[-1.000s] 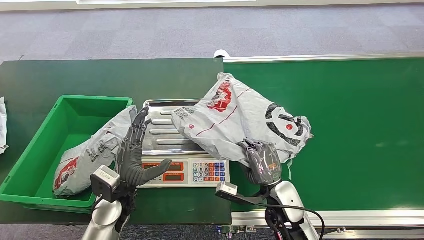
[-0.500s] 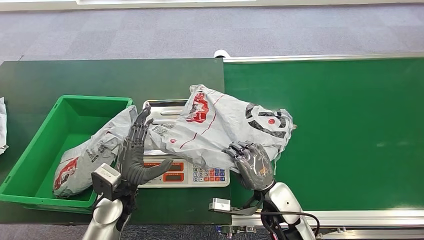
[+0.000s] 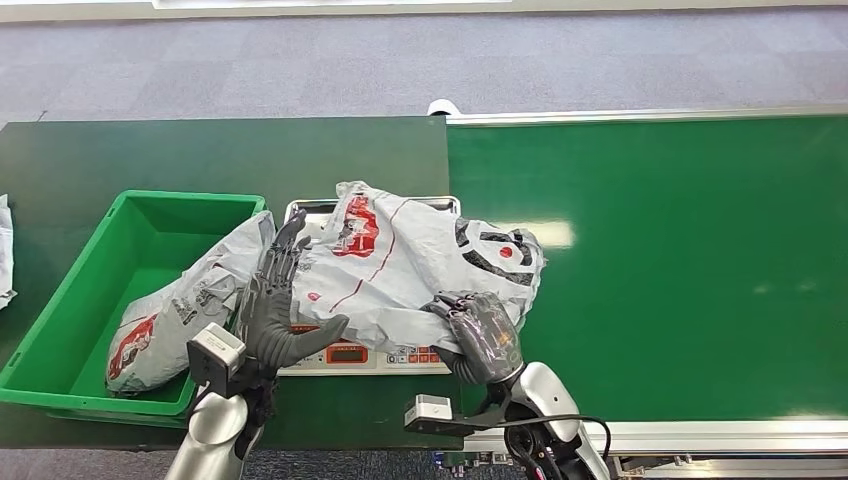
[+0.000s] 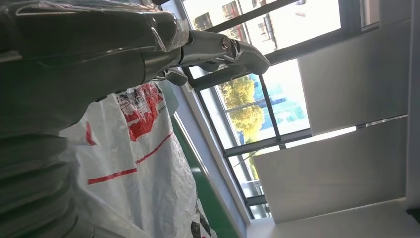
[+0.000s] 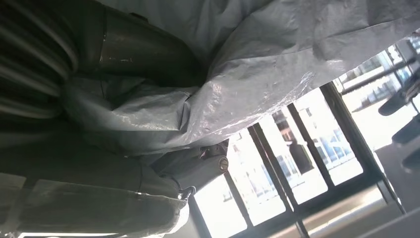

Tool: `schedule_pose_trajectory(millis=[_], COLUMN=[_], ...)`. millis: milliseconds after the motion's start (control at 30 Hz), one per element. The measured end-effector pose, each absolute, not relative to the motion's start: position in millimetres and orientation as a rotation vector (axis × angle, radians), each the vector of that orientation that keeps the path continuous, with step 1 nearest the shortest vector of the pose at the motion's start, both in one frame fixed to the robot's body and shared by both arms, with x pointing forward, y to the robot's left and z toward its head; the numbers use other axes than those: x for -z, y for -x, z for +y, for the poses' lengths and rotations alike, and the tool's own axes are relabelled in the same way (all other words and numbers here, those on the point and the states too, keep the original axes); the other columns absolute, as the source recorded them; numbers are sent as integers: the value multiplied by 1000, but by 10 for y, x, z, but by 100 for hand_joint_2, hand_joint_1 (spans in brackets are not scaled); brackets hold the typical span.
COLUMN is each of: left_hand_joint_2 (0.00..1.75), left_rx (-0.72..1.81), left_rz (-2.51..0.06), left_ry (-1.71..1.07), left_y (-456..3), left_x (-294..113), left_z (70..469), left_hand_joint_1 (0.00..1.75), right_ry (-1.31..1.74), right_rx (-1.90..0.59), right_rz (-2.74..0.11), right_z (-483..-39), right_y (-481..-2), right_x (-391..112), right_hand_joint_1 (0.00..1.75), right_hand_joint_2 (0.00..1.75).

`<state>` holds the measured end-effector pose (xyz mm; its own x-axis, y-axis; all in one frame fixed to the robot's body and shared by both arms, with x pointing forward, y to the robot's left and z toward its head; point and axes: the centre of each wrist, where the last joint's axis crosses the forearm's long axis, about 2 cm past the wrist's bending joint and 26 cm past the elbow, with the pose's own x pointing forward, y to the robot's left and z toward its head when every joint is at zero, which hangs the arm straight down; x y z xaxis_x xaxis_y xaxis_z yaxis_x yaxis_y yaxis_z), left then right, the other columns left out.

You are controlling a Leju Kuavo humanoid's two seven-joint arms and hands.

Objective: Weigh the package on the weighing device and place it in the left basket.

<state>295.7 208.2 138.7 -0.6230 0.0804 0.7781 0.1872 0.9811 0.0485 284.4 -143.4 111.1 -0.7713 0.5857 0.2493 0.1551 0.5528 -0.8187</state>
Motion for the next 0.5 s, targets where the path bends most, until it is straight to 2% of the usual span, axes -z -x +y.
schedule_pose_trajectory(millis=[33, 67, 133, 300, 400, 500], left_hand_joint_2=[175, 175, 175, 175, 175, 175], left_rx=[157, 159, 165, 177, 180, 182], left_rz=[-2244, -2244, -2244, -2243, -2242, -2241], left_ry=[186, 186, 187, 199, 203, 205], left_y=[-2958, -2957, -2957, -2953, -2952, -2952], left_x=[-1387, -1387, -1387, -1389, -1389, -1389], left_z=[2081, 2081, 2078, 2059, 2053, 2051], left_hand_joint_1=[0, 0, 0, 0, 0, 0], right_ry=[585, 576, 554, 543, 595, 635], right_rx=[-1151, -1166, -1191, -1224, -1225, -1198], right_rz=[-2274, -2263, -2244, -2248, -2261, -2283], right_z=[-1429, -1427, -1425, -1403, -1403, -1408], right_y=[-2840, -2836, -2828, -2807, -2802, -2800], right_x=[-1100, -1088, -1063, -1036, -1033, -1036], right_hand_joint_1=[156, 140, 99, 12, 0, 0], right_hand_joint_2=[175, 175, 175, 175, 175, 175])
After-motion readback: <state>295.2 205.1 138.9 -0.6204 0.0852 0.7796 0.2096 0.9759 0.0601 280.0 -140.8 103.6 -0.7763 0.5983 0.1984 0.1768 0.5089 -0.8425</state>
